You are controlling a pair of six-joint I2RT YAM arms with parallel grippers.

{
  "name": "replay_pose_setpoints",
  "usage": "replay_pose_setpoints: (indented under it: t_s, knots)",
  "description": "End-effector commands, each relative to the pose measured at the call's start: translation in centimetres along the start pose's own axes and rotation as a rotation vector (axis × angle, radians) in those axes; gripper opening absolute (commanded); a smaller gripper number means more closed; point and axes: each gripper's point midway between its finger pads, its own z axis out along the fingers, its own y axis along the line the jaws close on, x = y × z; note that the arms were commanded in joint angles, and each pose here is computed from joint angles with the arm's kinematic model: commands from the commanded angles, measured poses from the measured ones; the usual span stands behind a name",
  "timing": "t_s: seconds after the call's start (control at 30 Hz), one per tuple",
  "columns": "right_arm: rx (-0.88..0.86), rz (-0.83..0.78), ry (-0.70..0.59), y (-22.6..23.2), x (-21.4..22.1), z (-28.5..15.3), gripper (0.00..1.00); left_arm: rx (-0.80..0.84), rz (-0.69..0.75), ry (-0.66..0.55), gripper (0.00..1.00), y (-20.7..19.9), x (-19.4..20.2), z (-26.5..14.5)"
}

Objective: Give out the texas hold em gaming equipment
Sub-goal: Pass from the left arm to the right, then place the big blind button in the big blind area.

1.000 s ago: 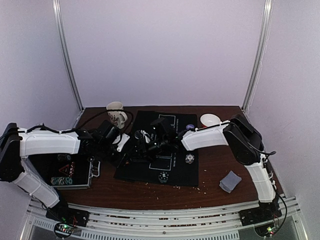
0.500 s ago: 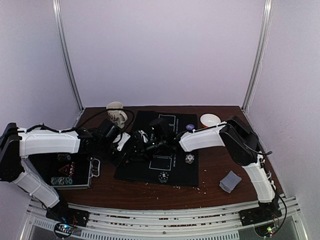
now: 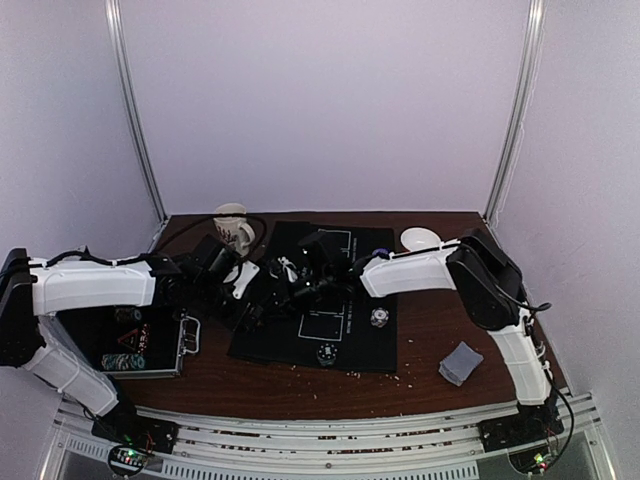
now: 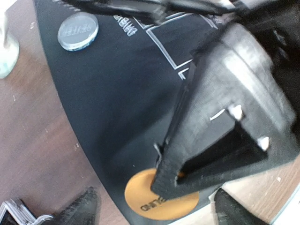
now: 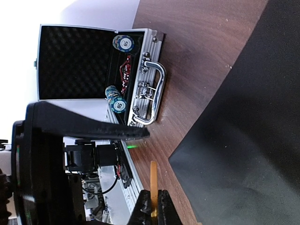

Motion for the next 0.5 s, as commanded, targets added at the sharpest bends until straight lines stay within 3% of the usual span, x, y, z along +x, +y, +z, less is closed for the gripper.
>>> replay_pose_setpoints:
  t_s: [0.0, 0.17, 0.3, 0.47]
  knots:
    - [0.054, -0.117, -0.113, 3.4, -3.1, -6.1, 0.00, 0.059, 0.043, -0.138, 0.98, -1.2, -3.8, -3.2]
    - [0.151, -0.151, -0.146, 3.1, -1.6, -13.2, 0.00, 0.091, 0.060, -0.251, 0.98, -1.9, -5.9, -5.7]
    - [0.262, -0.082, -0.077, 0.0, 3.7, -17.7, 0.00, 0.085, 0.061, -0.233, 0.98, -1.8, -5.8, -5.4]
    - [0.296, 0.043, -0.086, -3.6, 9.2, -20.6, 0.00, 0.082, 0.053, -0.206, 0.98, -1.7, -5.5, -4.1]
